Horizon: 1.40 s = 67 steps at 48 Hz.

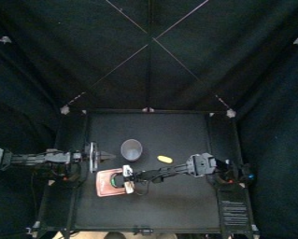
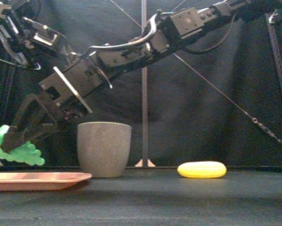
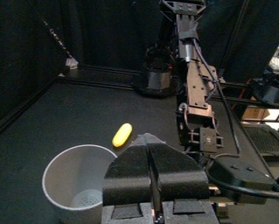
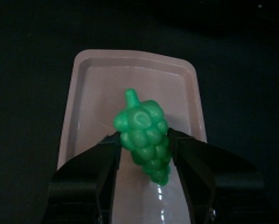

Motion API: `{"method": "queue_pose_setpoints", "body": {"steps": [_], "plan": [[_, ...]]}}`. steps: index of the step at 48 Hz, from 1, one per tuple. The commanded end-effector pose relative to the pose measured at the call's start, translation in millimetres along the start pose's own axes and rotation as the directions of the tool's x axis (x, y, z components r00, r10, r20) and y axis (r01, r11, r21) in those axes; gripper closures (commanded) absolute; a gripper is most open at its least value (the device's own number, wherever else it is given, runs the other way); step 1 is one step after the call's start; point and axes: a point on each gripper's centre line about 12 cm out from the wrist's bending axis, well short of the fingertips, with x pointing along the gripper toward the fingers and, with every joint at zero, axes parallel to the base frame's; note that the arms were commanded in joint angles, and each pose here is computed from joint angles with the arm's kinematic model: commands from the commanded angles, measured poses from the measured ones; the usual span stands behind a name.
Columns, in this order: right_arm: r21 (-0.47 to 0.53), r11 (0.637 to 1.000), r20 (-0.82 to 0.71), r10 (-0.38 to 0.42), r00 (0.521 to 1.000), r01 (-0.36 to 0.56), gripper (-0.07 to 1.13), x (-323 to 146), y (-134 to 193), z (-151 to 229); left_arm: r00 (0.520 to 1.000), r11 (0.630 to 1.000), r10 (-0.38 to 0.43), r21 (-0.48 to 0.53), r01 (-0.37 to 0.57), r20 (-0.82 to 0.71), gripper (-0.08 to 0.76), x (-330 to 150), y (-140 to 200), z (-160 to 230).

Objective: Pick the green grapes then place it on the pink plate
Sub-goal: Drop green grapes on the pink plate and return to neutral

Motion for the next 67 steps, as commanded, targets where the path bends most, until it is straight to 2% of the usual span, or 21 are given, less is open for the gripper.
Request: {"method": "queue_pose_setpoints", "body": {"steps": [1, 10, 25, 33, 41, 46, 58, 63, 67], "plan": [[0.021, 1.000, 0.043, -0.016, 0.999, 0.015, 0.27, -10.0, -10.3, 21.6, 1.000, 1.000, 0.002, 0.004, -0.002, 0.020, 0.510, 1.2, 0.1, 6.7], [0.023, 1.000, 0.037, -0.009, 0.999, 0.008, 0.15, -8.7, -5.7, 21.2, 1.000, 1.000, 0.004, 0.007, -0.004, 0.017, 0.510, 1.2, 0.7, 6.4], [0.034, 0.999, 0.024, -0.014, 1.000, 0.013, 0.15, -19.7, -8.8, 28.9, 1.000, 1.000, 0.017, 0.003, -0.017, 0.015, 0.510, 1.2, 3.1, 6.2], [0.057, 0.998, 0.007, -0.012, 1.000, 0.011, 0.15, -51.0, -10.7, 35.6, 1.000, 1.000, 0.019, 0.001, -0.019, 0.006, 0.510, 1.1, 3.7, 2.8], [0.065, 0.998, 0.087, -0.013, 0.996, 0.007, 0.14, -92.2, -11.5, 44.6, 1.000, 1.000, 0.031, 0.001, -0.031, -0.004, 0.508, 0.2, 6.2, -1.8], [0.082, 0.997, 0.111, -0.013, 0.994, 0.004, 0.14, -115.1, -12.0, 36.6, 0.999, 0.999, 0.034, -0.001, -0.034, -0.005, 0.508, 0.4, 6.9, -2.1], [0.219, 0.976, 0.122, -0.024, 0.992, -0.003, 0.13, -147.1, -16.3, 9.7, 0.999, 0.999, 0.037, 0.000, -0.037, -0.003, 0.501, 0.1, 7.4, -1.7], [0.233, 0.972, 0.171, -0.035, 0.985, -0.006, 0.11, -160.0, -15.6, 5.2, 0.999, 0.999, 0.040, 0.001, -0.040, -0.003, 0.469, 0.1, 8.0, -1.7], [0.239, 0.971, 0.202, -0.043, 0.979, -0.007, 0.09, -168.9, -15.5, 3.4, 0.999, 0.999, 0.041, 0.001, -0.041, 0.000, 0.411, 0.2, 8.2, -0.8]]}}
